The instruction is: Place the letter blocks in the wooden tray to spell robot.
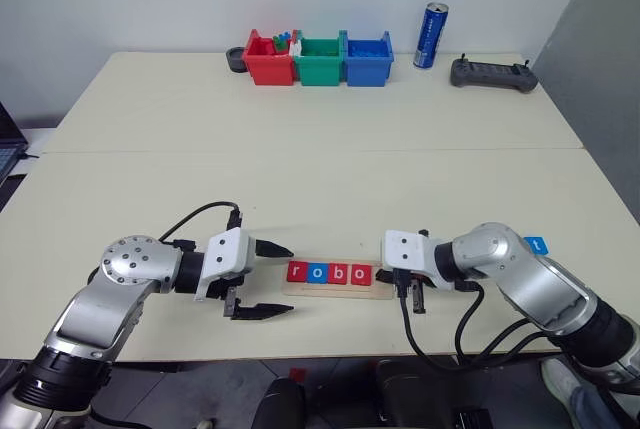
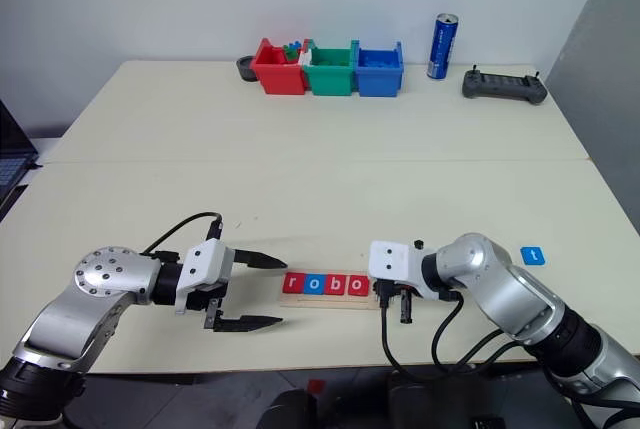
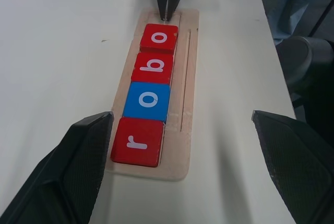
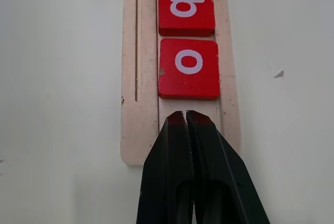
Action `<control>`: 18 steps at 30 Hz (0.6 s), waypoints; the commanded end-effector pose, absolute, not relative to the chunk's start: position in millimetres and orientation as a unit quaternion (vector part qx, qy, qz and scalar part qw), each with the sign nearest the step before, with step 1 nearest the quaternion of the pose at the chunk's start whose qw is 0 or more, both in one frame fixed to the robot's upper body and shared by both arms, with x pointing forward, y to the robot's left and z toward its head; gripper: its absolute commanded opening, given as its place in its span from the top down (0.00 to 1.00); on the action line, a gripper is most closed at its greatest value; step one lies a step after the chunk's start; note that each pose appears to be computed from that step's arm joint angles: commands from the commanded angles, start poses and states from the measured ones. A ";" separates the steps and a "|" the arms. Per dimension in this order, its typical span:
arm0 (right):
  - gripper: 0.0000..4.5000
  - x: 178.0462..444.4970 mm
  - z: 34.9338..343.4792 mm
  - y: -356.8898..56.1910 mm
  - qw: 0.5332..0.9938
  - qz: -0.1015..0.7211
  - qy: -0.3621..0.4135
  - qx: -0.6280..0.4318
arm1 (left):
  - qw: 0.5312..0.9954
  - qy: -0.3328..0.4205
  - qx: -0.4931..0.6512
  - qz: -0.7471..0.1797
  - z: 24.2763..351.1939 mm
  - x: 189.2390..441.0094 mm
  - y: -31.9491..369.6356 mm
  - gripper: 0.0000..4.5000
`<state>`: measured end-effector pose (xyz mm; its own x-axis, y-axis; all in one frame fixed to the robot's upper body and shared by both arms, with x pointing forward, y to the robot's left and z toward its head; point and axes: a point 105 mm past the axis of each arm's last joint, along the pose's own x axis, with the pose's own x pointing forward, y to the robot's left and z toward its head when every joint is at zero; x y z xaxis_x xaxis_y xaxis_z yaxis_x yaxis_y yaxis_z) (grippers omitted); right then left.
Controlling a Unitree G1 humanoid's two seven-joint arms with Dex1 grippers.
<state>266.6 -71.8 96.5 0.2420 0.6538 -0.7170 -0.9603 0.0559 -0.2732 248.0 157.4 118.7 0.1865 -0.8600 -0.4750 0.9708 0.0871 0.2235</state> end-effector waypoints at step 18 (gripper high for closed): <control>0.98 268.8 109.5 -48.5 0.687 0.598 0.165 -0.378 | 0.727 0.088 0.258 -0.631 134.4 245.5 146.7 0.00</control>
<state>266.7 -50.9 98.6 0.2124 0.6858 -0.6961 -0.9610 0.0177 -0.2758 246.9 152.4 122.0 0.1909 -0.8572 -0.4782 0.9710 0.0934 0.2203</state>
